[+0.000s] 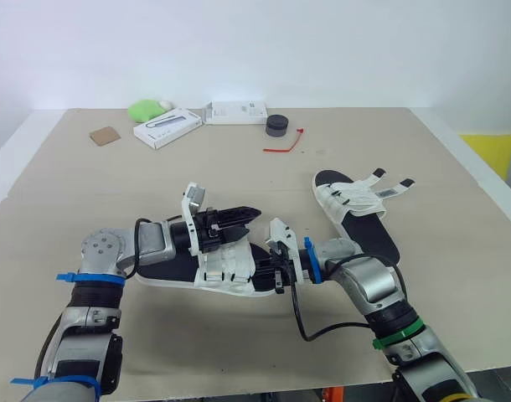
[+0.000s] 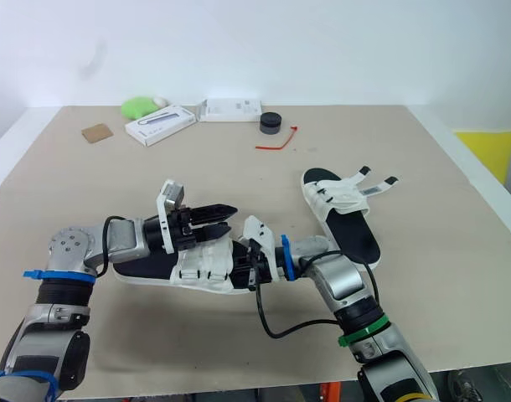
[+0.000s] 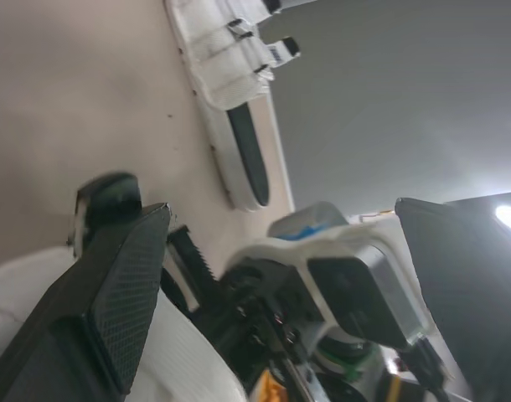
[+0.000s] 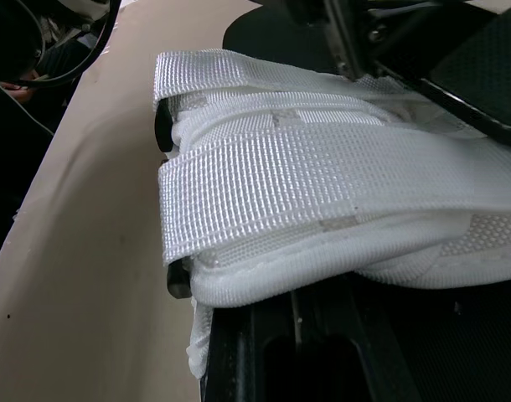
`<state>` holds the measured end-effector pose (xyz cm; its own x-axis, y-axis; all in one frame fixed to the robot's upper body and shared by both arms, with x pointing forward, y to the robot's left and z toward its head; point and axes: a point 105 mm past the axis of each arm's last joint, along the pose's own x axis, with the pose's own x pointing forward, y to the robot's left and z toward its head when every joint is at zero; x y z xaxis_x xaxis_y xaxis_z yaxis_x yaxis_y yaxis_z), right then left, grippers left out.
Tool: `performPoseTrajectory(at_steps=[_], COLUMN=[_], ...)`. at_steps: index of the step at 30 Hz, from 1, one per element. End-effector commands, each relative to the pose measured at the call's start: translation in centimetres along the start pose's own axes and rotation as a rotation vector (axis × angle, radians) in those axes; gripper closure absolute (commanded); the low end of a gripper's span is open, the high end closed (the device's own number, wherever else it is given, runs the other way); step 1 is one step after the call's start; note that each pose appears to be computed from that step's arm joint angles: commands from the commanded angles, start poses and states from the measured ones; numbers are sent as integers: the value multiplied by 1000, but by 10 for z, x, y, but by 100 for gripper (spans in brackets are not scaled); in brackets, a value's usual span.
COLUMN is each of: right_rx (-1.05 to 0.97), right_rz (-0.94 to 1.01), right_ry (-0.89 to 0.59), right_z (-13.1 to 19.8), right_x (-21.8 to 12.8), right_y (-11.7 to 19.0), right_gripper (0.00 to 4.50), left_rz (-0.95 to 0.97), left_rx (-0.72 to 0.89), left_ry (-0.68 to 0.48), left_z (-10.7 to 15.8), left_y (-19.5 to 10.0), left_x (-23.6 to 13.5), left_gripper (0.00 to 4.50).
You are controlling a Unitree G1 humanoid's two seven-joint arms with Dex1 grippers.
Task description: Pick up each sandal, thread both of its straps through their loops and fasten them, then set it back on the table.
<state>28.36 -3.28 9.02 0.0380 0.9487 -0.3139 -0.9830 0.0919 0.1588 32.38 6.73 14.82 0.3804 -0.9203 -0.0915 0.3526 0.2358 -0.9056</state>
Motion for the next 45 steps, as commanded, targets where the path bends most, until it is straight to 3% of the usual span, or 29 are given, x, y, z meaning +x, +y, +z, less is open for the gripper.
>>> performPoseTrajectory(at_steps=[1, 5, 10, 15, 19, 25, 28, 32, 35, 45], right_rx=[127, 129, 131, 130, 128, 47, -26, -51, -69, -164], right_rz=[-8, -11, -14, -11, -17, -75, -170, -312, -368, -452], right_ry=[90, 88, 86, 81, 71, 72, 81, 117, 157, 269], right_z=[-37, -37, -38, -36, -33, -16, 5, 23, 35, 67], right_x=[7, 7, 5, 7, 5, -6, -14, -30, -40, -66], right_y=[3, 3, 2, 2, -1, -6, -14, -30, -34, -27], right_gripper=[450, 450, 450, 450, 450, 450, 450, 450, 450, 450], left_rz=[103, 132, -63, -338, -424, -253, -208, -219, -214, -197], left_rx=[-1, 1, 118, 284, 418, 666, 759, 773, 809, 909], left_ry=[16, -24, -105, -64, 56, 272, 293, 282, 337, 392], left_z=[-1, 10, 37, 34, 12, -21, -22, -22, -32, -51], left_y=[19, 21, -27, -87, -107, -79, -67, -61, -53, -38], left_x=[4, 3, -6, -28, -54, -83, -90, -93, -97, -99], left_gripper=[5, 5, 5, 5, 5, 5, 5, 5, 5, 5])
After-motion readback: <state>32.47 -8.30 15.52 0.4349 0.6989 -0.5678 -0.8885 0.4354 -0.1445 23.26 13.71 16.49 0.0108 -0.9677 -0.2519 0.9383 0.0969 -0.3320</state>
